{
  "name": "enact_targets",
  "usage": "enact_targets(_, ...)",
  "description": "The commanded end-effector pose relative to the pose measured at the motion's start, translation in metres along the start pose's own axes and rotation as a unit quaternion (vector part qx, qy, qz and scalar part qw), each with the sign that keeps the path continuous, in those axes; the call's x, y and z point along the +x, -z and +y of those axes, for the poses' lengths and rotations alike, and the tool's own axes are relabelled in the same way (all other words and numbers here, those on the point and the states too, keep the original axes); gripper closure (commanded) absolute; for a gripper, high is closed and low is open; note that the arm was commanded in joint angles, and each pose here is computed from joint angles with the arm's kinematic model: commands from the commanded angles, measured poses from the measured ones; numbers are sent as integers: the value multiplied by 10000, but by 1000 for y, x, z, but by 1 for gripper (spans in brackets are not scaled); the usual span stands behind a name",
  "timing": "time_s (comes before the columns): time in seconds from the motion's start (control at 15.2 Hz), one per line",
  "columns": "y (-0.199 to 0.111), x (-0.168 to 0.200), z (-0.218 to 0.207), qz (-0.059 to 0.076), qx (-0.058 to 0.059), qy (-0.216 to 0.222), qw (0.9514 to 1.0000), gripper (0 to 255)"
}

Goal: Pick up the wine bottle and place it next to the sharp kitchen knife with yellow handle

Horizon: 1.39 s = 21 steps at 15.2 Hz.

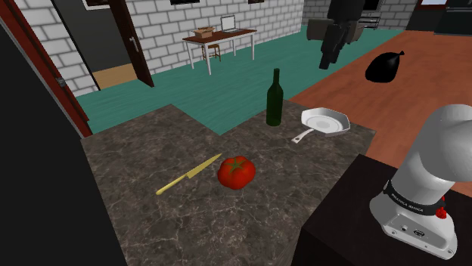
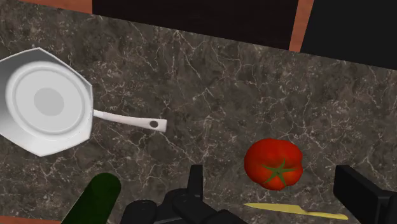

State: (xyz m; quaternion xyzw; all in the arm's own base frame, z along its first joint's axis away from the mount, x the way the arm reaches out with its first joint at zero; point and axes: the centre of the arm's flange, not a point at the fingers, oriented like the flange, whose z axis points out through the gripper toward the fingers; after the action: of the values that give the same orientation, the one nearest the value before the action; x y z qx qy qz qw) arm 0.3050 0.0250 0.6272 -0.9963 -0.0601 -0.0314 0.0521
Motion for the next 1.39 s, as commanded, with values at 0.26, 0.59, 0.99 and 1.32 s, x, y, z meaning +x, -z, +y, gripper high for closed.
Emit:
enact_targets(0.26, -17, 34, 33, 38, -61, -51, 10000, 0)
enact_targets(0.59, -38, 77, 75, 86, -137, -114, 9998, 0)
enact_targets(0.99, -61, 128, 127, 143, -228, -190, 9995, 0)
enact_targets(1.32, -79, 170, 171, 191, -304, -253, 9990, 0)
